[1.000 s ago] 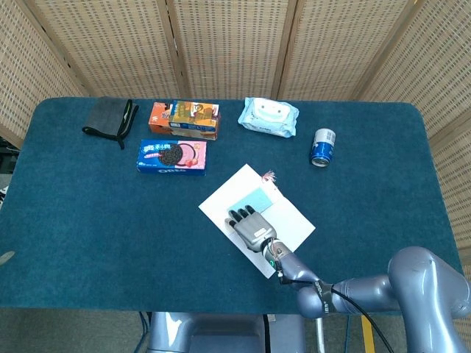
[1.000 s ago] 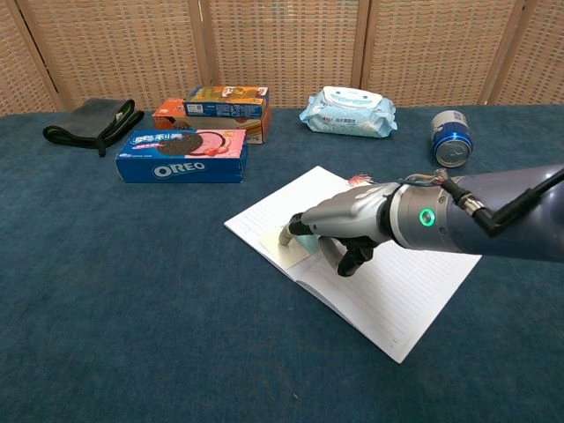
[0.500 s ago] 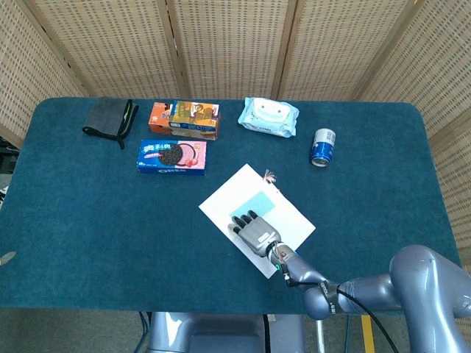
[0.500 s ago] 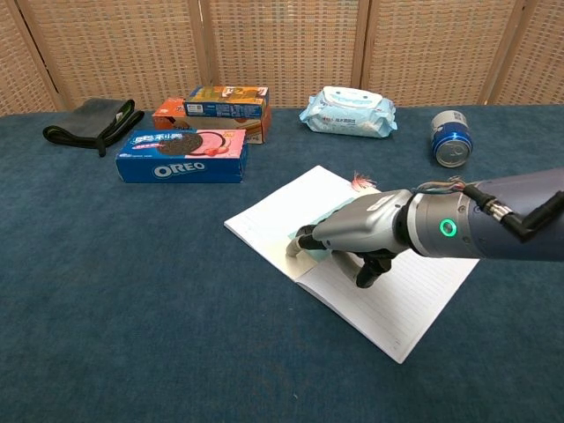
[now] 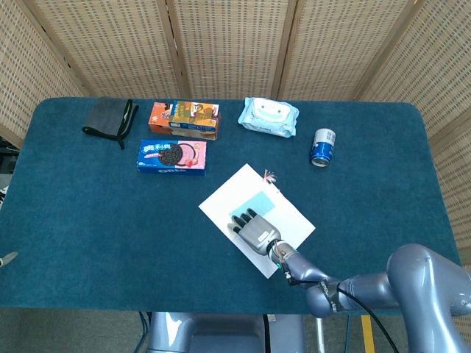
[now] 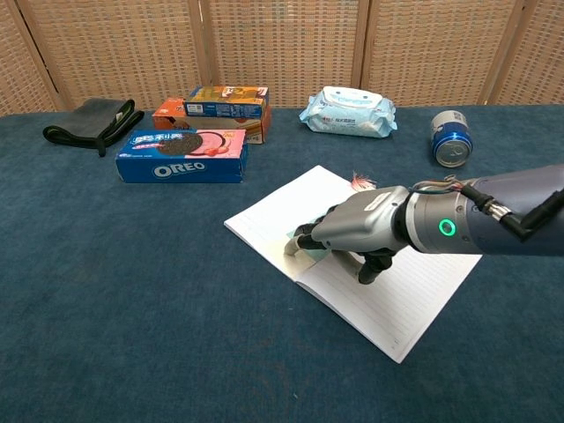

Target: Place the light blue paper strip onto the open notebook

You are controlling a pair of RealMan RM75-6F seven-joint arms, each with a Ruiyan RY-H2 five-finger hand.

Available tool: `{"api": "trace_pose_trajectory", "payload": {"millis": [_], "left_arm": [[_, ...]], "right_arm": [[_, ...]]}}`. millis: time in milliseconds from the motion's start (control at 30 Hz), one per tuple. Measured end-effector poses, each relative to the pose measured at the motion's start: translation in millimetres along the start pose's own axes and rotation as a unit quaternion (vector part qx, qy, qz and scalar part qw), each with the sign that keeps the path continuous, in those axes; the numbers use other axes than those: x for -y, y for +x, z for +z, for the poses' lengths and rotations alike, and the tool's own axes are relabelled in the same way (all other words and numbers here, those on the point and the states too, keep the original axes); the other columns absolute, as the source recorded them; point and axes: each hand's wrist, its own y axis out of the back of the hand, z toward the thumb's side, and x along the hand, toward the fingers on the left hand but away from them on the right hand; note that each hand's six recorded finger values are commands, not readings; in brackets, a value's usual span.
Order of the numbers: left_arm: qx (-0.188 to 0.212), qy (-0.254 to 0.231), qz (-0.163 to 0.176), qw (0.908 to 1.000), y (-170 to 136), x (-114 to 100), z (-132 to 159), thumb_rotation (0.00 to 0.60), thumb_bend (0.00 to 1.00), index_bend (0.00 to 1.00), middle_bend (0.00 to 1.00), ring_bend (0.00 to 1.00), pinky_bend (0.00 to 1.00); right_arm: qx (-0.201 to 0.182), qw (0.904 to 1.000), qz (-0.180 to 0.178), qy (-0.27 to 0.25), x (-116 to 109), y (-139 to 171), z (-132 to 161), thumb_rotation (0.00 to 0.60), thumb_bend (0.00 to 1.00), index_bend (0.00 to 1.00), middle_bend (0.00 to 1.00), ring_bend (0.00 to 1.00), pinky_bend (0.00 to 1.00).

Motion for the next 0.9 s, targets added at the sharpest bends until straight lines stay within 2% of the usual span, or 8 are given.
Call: {"api": "trace_pose_trajectory", "payload": {"millis": [667,900], "left_arm": [[-0.006,-0.003,-0.002,1.0000,3,0,-3,0.600,0.00,0.00,0.00,0.00,0.00],[-0.007,-0.002,-0.002,1.0000,3,0,-3,0.600,0.00,0.00,0.00,0.00,0.00]], "right_arm": [[0.001,0.9999,-0.006,0.014,-11,-10,6,0.600,1.00,0.00,0.00,0.00,0.00],[-0.009,0.9995,-0.031,0.001,-26,-2,7,0.600,1.00,0.00,0.00,0.00,0.00]]}}
